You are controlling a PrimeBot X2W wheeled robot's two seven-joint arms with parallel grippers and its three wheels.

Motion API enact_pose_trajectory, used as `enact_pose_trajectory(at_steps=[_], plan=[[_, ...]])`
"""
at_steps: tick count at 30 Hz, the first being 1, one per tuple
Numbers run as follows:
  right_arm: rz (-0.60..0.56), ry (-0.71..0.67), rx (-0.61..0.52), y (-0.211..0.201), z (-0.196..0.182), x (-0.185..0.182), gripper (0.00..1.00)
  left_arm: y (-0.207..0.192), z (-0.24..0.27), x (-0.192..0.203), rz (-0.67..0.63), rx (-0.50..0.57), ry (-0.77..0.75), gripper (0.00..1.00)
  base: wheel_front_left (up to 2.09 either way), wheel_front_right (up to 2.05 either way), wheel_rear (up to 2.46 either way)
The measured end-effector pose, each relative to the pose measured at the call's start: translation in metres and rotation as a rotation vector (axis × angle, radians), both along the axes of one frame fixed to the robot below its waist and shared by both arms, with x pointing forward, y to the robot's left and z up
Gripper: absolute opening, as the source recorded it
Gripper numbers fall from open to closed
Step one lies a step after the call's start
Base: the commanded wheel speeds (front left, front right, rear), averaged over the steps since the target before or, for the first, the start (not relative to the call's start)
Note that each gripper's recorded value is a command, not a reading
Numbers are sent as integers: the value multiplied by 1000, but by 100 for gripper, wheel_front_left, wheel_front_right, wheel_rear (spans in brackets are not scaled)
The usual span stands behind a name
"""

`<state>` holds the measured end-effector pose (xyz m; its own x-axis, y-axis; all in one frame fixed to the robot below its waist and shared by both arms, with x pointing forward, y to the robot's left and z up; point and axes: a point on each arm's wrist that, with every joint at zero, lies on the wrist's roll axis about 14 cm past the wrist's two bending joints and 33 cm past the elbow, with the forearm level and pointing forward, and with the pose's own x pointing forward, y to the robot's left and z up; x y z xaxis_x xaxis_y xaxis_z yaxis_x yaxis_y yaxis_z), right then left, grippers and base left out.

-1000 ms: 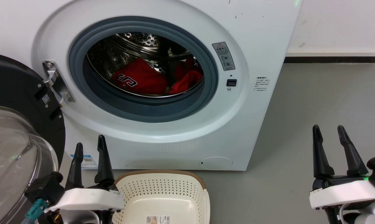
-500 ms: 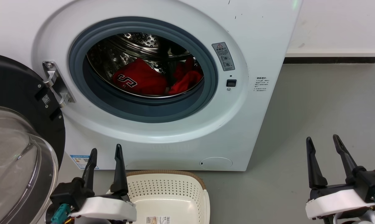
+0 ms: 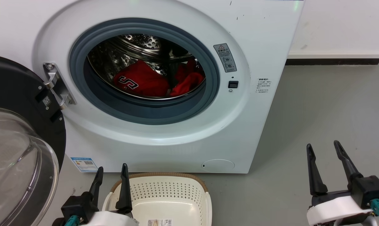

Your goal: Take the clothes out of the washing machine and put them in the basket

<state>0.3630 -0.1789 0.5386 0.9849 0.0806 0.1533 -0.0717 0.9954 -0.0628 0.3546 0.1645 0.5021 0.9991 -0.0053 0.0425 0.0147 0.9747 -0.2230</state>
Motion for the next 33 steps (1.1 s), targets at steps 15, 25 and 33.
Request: enact_pose_trajectory(at_steps=[15,25,33], plan=[[1,77,-22,0,-29,-6,100,-12,17,0,-42,118,-75,100,0,0,0],[4,70,-77,0,-30,-6,100,-17,24,-2,-52,175,-109,100,0,0,0],[-4,62,-73,-2,-27,-7,100,-17,22,-3,-52,148,-101,100,0,0,0]])
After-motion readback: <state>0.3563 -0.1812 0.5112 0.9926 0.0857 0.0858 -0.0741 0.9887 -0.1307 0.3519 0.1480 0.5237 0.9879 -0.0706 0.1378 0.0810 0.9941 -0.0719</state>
